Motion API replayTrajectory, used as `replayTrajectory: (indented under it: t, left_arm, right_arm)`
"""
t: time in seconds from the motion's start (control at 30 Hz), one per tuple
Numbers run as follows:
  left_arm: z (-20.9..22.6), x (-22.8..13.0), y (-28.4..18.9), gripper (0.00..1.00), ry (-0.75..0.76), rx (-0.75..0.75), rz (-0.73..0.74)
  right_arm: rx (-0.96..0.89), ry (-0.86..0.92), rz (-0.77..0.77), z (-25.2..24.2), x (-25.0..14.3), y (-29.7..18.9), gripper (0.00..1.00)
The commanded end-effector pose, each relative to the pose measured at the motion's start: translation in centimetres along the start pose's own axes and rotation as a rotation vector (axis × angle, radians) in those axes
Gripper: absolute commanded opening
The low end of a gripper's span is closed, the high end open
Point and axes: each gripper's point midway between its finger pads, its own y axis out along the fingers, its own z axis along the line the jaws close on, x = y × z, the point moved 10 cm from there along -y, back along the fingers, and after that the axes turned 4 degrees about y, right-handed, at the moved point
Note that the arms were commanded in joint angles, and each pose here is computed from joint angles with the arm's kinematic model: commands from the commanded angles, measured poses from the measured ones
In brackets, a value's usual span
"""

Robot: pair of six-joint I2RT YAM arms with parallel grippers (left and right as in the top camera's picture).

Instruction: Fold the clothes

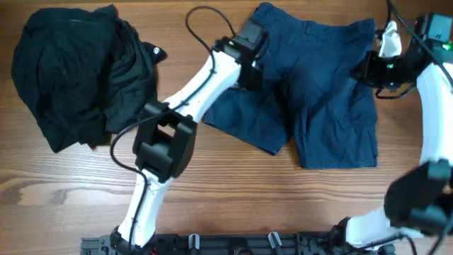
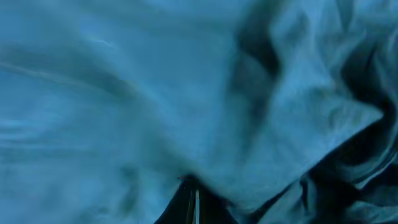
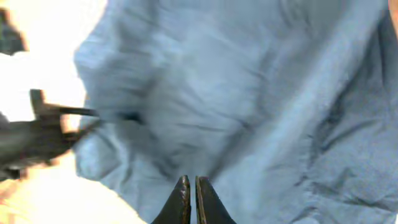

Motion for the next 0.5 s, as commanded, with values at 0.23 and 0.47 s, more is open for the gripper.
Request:
replayTrajectory:
  t: [0.23,0.47]
  left_arm:
    - [0.5,-0.4,1.4,0.04,-0.007,0.031,-0.001]
    - [7.5,1.1,0.5,0.04,-0.268,0.09,0.019]
  right_arm:
    - [-0.099,0.087,0.202,0.5,-1.8,7.7,0.04]
    - [-0.246,0.156,0.231,-1.8,-1.7,10.5,0.05]
